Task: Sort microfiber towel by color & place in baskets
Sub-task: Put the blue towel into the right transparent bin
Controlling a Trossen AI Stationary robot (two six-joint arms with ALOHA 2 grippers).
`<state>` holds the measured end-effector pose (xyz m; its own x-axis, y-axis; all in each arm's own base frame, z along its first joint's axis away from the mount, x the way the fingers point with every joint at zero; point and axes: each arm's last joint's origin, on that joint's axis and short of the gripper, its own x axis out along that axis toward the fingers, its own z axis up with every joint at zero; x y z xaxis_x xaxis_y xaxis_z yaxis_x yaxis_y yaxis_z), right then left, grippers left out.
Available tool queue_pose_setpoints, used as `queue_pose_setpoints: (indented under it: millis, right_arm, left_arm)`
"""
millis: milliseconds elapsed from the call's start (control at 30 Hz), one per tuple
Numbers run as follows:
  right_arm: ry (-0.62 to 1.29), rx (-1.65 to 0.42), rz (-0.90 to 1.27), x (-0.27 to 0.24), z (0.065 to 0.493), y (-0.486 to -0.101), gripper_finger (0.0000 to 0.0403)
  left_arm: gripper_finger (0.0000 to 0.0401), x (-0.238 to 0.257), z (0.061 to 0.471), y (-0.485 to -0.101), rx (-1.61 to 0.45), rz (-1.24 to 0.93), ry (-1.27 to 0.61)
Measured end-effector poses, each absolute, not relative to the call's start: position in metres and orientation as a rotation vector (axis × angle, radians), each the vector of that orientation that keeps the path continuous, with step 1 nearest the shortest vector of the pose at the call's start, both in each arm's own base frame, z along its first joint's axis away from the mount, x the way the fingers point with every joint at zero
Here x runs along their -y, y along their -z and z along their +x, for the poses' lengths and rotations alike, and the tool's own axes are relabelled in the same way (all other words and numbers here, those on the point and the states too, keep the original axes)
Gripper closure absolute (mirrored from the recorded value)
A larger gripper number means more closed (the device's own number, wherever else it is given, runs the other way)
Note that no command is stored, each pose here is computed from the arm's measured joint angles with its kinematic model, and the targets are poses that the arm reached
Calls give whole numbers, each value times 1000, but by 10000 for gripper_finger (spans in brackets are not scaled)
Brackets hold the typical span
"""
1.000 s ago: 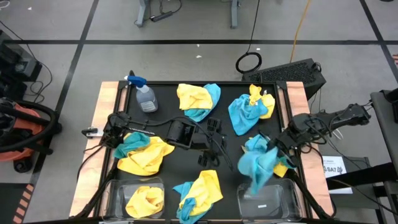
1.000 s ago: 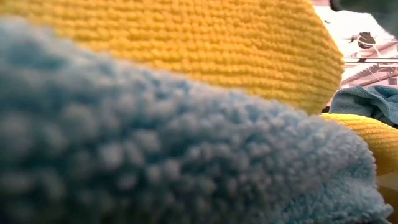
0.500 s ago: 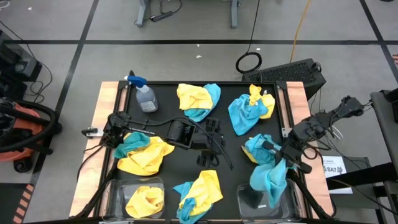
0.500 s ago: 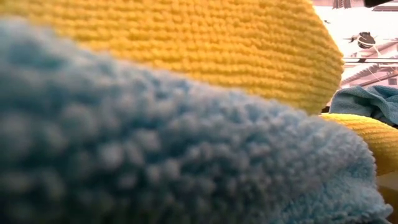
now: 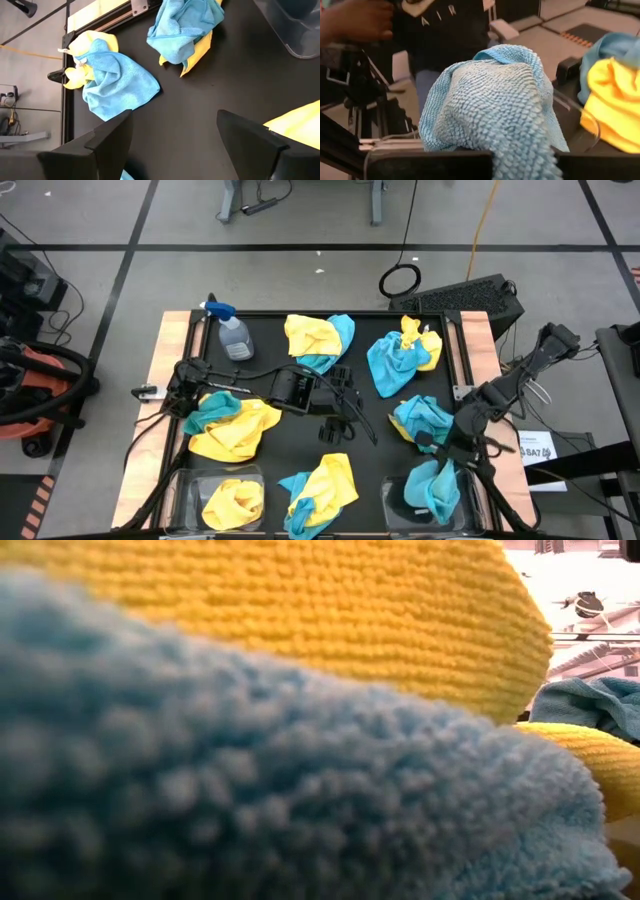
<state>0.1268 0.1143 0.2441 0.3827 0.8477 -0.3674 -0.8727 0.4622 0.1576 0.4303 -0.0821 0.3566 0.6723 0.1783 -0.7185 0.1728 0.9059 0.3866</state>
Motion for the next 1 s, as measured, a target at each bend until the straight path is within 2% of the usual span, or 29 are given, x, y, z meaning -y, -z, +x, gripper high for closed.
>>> queue_pose_setpoints:
  millis: [367,1000]
  right_arm:
    - [-1159,-517,-128,-144,139,-220,402]
    - [-1092,-698,-230,-176,154,-169,402]
  left_arm:
    - [107,81,431,-357,-841,449,-6]
    - [107,68,433,-357,-848,414,-47]
